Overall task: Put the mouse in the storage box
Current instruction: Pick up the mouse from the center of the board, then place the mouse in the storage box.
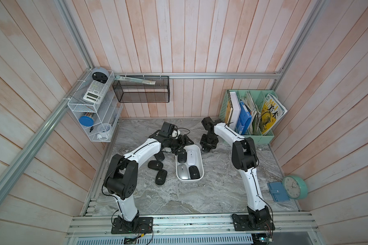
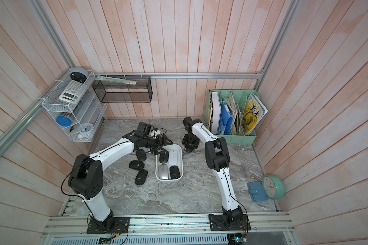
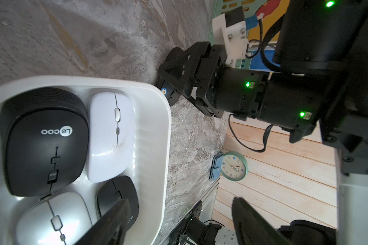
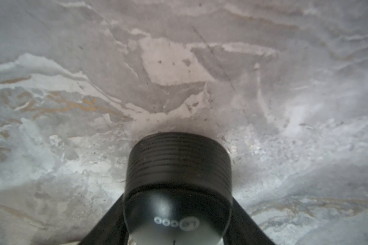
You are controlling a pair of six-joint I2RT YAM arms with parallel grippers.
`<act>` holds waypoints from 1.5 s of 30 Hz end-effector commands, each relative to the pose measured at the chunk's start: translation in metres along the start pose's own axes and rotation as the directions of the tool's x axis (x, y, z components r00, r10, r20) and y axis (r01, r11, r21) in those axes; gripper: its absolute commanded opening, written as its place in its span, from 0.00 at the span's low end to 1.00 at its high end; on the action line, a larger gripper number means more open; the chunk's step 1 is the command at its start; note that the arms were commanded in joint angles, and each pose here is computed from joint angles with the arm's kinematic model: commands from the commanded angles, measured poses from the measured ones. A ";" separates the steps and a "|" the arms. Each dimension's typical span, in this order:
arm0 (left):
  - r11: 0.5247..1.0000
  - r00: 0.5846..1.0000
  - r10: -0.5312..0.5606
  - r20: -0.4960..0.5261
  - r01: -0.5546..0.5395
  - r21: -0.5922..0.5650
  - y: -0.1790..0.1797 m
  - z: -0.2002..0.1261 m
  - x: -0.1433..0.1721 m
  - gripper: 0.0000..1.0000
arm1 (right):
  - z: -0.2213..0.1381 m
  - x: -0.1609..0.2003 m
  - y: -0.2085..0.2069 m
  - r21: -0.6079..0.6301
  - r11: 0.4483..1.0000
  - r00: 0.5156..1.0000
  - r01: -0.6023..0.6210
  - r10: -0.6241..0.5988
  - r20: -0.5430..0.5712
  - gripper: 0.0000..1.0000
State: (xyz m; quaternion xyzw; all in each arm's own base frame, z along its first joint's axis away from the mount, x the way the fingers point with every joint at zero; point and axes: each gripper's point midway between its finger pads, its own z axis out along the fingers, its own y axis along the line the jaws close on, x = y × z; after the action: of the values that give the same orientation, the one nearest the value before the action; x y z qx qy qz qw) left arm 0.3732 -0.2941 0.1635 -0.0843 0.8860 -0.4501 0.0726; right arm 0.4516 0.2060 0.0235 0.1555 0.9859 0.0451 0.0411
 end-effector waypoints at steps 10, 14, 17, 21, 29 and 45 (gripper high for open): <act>1.000 1.000 0.017 0.002 -0.017 0.005 0.008 -0.018 0.029 0.81 | -0.038 0.019 -0.013 0.008 0.997 0.996 0.082 -0.082 0.047 0.51; 1.000 1.000 0.013 0.020 -0.013 -0.014 0.018 -0.031 0.041 0.81 | -0.058 0.031 -0.014 0.018 0.991 0.989 0.130 -0.131 0.070 0.51; 1.000 0.999 0.003 0.052 -0.002 -0.021 0.022 -0.045 0.045 0.81 | -0.071 0.043 -0.011 0.021 0.985 0.981 0.171 -0.172 0.086 0.51; 0.997 0.990 -0.057 0.126 0.062 -0.036 0.043 -0.070 0.042 0.81 | -0.091 0.066 0.002 0.013 0.969 0.963 0.246 -0.246 0.108 0.51; 0.966 0.939 -0.229 0.258 0.252 -0.060 0.112 -0.117 0.036 0.81 | -0.110 0.121 0.067 -0.026 0.897 0.890 0.441 -0.434 0.139 0.51; 0.926 0.925 -0.232 0.300 0.305 -0.224 0.148 -0.146 0.059 0.81 | -0.048 0.128 0.092 -0.033 0.885 0.885 0.465 -0.464 0.015 0.51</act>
State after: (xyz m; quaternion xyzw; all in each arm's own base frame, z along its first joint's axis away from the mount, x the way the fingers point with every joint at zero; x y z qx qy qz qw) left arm 0.2808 -0.1158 0.1225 -0.2817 0.8895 -0.3437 0.1060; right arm 0.3547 0.3275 0.0689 -0.0775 0.9937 0.0500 0.0636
